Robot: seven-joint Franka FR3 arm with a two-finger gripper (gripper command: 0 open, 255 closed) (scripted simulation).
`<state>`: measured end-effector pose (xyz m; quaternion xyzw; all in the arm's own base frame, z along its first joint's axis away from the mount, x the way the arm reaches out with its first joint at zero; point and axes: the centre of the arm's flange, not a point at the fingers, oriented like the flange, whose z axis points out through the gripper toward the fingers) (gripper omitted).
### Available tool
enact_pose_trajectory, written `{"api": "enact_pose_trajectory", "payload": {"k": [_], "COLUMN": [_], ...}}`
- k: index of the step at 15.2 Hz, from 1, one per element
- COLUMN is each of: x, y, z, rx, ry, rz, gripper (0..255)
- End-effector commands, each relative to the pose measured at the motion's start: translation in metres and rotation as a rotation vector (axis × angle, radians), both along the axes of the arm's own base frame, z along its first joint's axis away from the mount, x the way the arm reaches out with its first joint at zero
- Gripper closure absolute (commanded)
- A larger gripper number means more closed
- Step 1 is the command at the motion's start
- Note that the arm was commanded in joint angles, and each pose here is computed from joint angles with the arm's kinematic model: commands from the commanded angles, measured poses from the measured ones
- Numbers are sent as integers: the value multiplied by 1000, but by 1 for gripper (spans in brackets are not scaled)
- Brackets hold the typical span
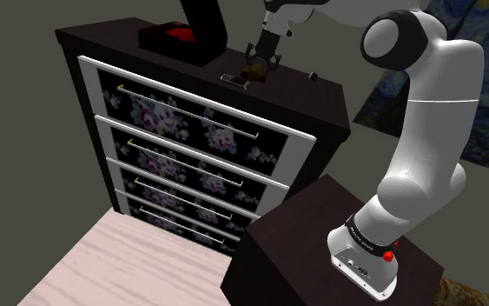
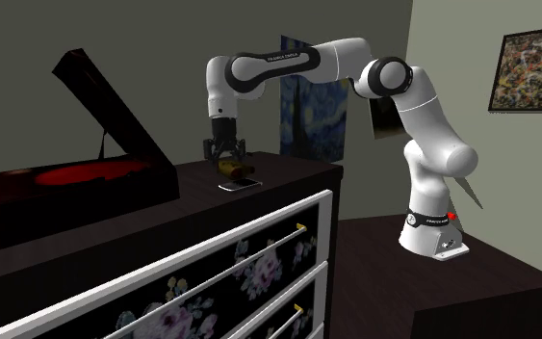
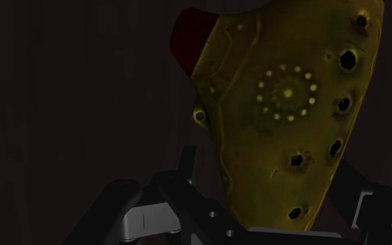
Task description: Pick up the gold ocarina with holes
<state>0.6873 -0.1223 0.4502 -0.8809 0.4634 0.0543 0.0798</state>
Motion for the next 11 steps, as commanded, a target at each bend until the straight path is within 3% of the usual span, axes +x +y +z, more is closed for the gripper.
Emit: {"api": "enact_pose_trajectory", "payload": {"k": [1,11], "x": [0,1], "y": [0,0], "z": [-1,41], "rx": [1,1], "ry": [1,1], "rz": [1,1], "gripper": [255,255]}}
